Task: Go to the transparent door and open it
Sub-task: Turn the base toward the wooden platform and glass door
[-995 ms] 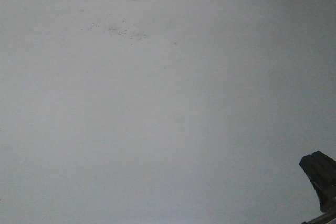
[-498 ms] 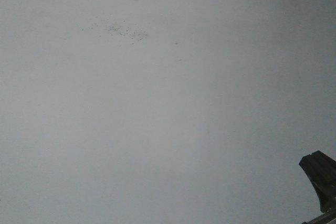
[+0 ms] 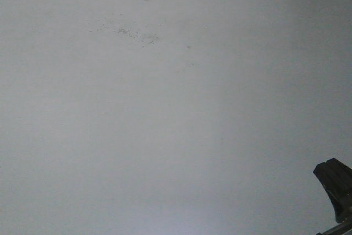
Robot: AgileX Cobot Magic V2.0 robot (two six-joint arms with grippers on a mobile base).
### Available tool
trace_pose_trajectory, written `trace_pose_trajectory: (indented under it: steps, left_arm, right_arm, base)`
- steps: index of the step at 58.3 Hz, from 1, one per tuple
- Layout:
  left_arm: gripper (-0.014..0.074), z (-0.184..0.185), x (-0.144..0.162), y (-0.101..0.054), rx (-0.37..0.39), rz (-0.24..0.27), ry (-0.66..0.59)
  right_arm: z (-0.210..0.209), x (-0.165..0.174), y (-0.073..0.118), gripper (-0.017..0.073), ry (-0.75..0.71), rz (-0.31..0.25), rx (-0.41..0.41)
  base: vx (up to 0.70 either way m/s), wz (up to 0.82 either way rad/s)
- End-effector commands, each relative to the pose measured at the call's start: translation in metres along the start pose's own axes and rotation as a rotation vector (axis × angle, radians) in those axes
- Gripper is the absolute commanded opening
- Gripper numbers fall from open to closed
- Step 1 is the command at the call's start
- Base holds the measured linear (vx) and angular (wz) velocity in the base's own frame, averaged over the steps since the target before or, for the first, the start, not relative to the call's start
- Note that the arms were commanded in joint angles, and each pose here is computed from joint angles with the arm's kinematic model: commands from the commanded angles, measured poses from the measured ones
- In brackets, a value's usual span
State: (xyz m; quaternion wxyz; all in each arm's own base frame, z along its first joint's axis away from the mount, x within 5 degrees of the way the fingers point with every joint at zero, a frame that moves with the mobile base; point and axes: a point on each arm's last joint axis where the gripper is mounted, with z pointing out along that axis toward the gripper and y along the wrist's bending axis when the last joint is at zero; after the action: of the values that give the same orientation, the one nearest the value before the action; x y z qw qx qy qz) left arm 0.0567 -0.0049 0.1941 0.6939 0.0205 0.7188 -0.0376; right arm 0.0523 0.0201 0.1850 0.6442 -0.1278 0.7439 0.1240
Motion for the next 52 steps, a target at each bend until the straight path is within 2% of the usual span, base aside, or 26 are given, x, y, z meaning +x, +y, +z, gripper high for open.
trace_pose_trajectory:
  steps: [1, 52]
  left_arm:
    - [-0.0006, -0.0009, -0.0045, 0.0001, 0.003, -0.018, -0.086]
    - [-0.0006, -0.0009, -0.0045, 0.0001, 0.003, -0.018, -0.086]
  right_arm:
    - [-0.0009, -0.0070, -0.0004, -0.0006, -0.093, -0.005, 0.005]
    - [-0.0009, -0.0070, -0.0004, -0.0006, -0.093, -0.005, 0.005]
  base:
    - [0.07, 0.07]
    - [0.14, 0.07]
